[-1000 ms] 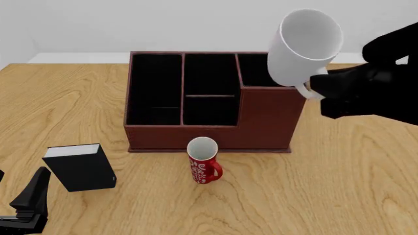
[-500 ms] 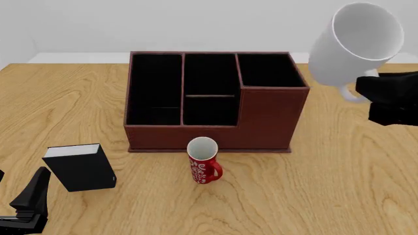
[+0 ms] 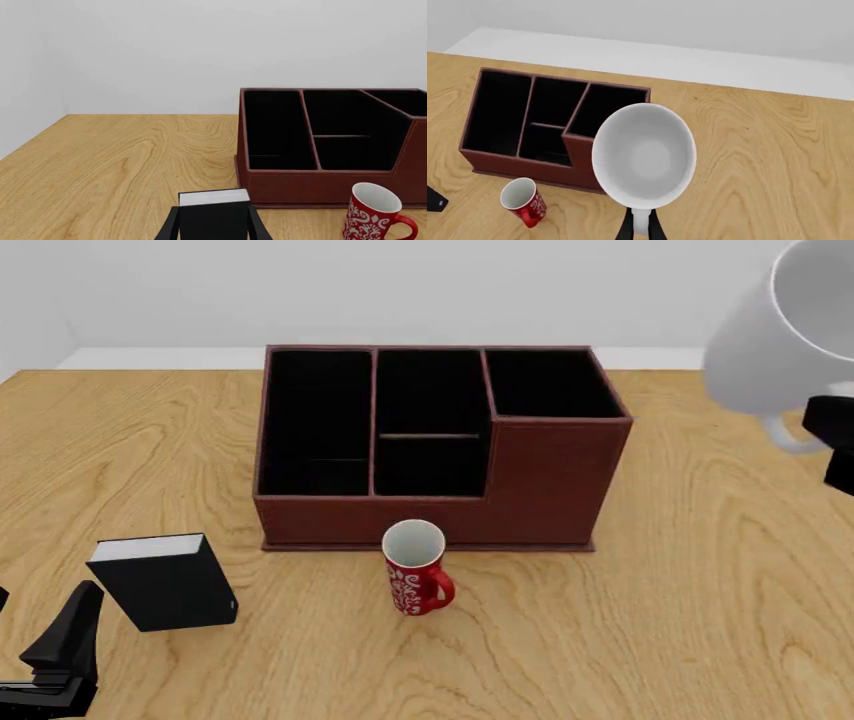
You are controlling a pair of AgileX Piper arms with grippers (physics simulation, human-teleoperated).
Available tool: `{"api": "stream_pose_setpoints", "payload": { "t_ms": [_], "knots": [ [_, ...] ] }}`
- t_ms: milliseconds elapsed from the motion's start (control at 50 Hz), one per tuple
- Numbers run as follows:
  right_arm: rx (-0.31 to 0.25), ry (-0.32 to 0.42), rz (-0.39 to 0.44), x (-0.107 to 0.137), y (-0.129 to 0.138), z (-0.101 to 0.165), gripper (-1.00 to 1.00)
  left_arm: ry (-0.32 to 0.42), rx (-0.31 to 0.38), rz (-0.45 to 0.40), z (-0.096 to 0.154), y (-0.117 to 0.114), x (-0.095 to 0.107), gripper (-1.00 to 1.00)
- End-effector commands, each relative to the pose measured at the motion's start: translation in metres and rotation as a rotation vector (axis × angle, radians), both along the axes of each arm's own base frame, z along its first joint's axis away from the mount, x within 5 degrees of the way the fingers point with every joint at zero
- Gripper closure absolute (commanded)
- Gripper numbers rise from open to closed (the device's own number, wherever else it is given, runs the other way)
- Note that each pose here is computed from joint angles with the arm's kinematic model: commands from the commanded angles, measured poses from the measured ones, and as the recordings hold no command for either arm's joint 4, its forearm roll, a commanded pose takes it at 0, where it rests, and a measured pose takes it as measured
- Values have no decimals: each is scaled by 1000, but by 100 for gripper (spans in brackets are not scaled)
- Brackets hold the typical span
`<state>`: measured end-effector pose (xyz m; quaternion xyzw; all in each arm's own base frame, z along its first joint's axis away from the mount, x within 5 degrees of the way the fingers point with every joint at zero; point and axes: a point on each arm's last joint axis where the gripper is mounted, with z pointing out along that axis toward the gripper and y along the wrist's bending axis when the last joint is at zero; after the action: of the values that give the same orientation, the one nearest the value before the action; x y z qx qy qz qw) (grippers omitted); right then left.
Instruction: Pick up the white mug and place it to the right of the caddy.
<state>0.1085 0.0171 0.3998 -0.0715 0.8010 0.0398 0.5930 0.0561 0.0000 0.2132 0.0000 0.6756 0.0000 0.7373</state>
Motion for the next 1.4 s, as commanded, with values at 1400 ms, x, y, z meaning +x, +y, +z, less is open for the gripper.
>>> {"api": "stream_pose_setpoints", "payload": {
  "t_ms": [1400],
  "knots": [
    [72, 140, -194, 127, -19, -25, 100, 0, 0, 0, 0, 0, 0, -100]
  ]
}}
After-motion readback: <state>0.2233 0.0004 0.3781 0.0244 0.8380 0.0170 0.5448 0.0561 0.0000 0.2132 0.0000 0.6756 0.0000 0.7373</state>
